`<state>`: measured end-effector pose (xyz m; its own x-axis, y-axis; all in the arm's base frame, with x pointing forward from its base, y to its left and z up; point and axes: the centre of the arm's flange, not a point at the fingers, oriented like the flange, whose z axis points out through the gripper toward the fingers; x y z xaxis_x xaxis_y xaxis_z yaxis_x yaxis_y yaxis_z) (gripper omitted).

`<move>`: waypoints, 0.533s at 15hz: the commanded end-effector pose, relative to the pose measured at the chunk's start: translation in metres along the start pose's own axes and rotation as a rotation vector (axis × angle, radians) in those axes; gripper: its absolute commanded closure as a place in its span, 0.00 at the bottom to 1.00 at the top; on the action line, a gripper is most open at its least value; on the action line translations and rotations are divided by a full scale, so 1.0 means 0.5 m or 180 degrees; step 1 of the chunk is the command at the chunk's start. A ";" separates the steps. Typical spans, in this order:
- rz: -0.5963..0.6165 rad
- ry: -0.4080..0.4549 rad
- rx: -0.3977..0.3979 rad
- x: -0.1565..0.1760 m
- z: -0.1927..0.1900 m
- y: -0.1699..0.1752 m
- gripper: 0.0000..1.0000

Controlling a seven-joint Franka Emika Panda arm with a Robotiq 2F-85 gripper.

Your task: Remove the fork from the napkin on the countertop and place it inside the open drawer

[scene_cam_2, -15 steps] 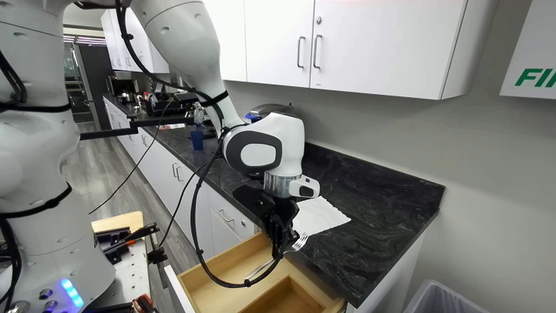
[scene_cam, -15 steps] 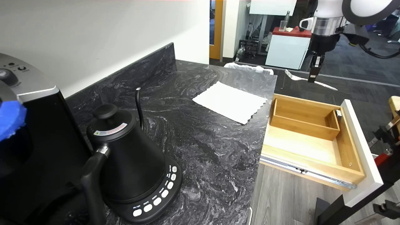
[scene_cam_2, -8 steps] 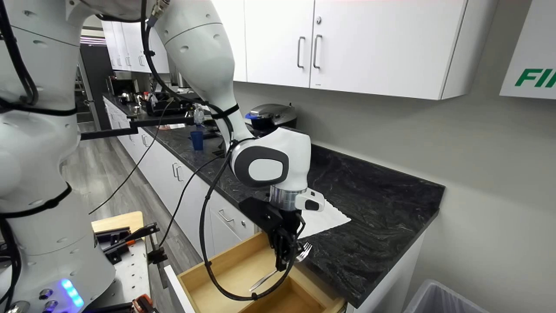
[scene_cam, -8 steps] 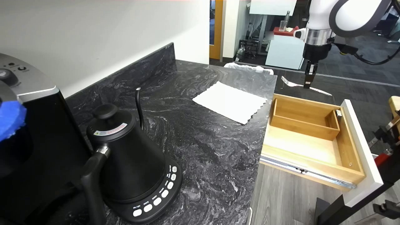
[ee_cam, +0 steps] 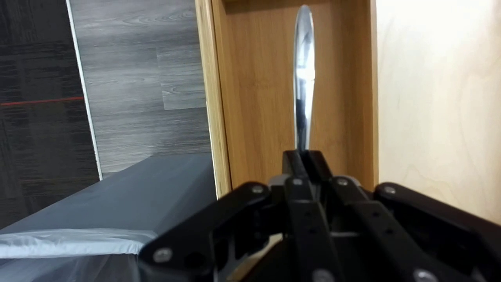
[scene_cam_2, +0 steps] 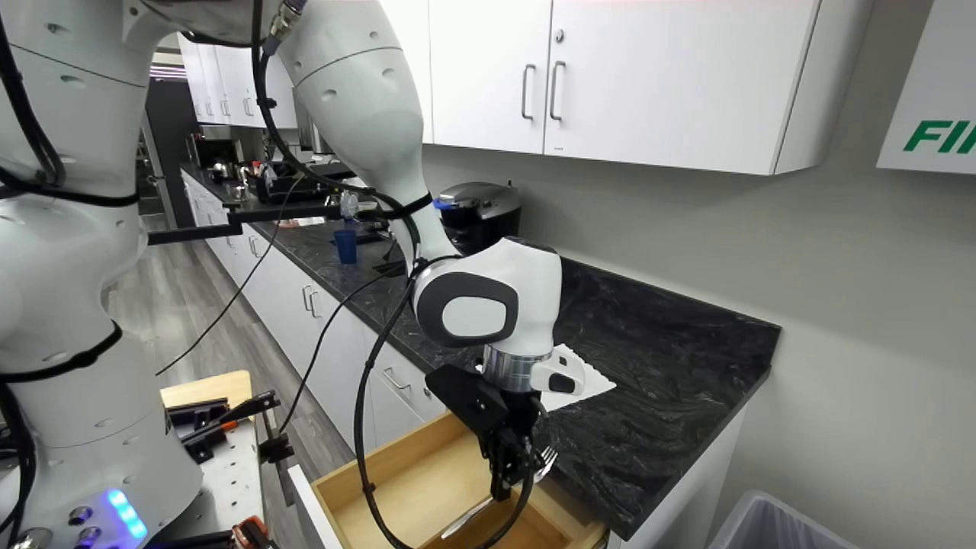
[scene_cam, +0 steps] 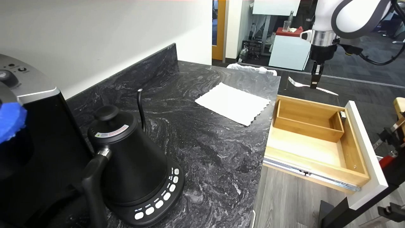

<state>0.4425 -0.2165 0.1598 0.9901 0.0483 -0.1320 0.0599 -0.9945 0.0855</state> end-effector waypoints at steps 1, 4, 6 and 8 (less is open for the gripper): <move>0.0003 -0.0029 0.0060 -0.011 0.009 0.017 0.95; 0.0020 -0.0034 0.0066 -0.010 0.010 0.019 0.95; 0.0024 -0.0039 0.0073 -0.012 0.010 0.019 0.95; 0.0056 -0.0052 0.0080 -0.014 0.011 0.018 0.65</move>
<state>0.4389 -0.2201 0.1558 0.9896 0.0341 -0.1394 0.0455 -0.9958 0.0792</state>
